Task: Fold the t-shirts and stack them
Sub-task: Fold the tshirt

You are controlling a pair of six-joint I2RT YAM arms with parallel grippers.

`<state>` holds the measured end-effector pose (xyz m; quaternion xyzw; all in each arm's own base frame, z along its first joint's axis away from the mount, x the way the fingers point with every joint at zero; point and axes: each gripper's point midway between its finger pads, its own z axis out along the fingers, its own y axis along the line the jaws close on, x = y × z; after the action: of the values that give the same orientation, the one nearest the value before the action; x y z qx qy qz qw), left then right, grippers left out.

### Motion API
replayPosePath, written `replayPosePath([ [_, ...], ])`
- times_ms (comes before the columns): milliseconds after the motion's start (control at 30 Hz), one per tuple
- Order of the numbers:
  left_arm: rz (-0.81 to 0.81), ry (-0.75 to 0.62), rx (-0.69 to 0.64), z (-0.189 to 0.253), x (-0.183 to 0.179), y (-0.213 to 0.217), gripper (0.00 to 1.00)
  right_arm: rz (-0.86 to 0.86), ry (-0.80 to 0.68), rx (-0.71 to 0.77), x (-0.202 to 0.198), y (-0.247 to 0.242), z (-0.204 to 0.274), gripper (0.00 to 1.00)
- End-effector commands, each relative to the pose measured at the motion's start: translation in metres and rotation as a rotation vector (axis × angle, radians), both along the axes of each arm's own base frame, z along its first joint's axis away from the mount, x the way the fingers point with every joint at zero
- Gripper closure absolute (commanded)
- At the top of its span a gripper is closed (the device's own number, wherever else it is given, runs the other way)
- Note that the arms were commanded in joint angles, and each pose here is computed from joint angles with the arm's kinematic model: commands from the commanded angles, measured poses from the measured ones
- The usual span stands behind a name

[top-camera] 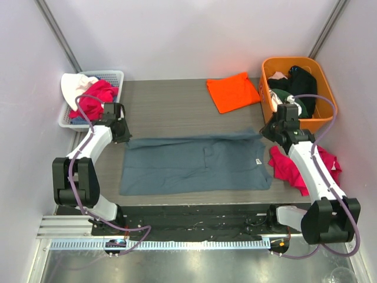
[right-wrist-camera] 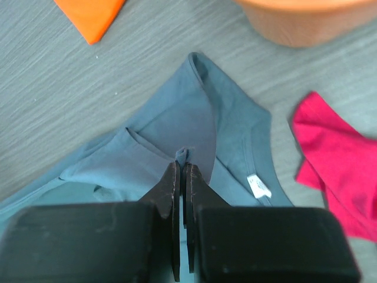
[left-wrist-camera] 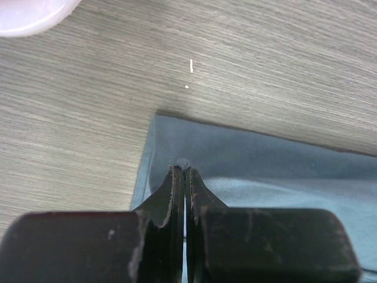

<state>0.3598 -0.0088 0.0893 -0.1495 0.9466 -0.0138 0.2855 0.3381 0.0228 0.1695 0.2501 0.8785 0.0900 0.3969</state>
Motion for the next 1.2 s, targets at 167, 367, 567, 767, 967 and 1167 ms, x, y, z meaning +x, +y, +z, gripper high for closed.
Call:
replayPosePath([
  [167,0.025,-0.028,0.007,0.010,-0.005,0.005,1.00,-0.035,0.012,0.020,-0.046,-0.003,0.017,0.99],
  [367,0.032,-0.011,-0.010,0.004,-0.012,0.002,1.00,-0.033,0.066,0.069,-0.077,0.004,0.005,0.99],
  [567,0.040,-0.013,-0.040,0.003,-0.020,-0.002,1.00,-0.031,0.103,0.102,-0.102,0.009,-0.007,0.99],
  [767,0.058,-0.003,-0.071,-0.002,-0.028,-0.006,1.00,-0.014,0.136,0.129,-0.114,0.014,-0.017,0.99],
  [967,0.074,-0.001,-0.103,-0.004,-0.038,-0.010,1.00,-0.014,0.152,0.139,-0.120,0.016,-0.021,0.99],
  [1167,0.092,0.001,-0.106,-0.004,-0.046,-0.009,1.00,-0.023,0.145,0.138,-0.126,0.015,-0.019,0.99],
])
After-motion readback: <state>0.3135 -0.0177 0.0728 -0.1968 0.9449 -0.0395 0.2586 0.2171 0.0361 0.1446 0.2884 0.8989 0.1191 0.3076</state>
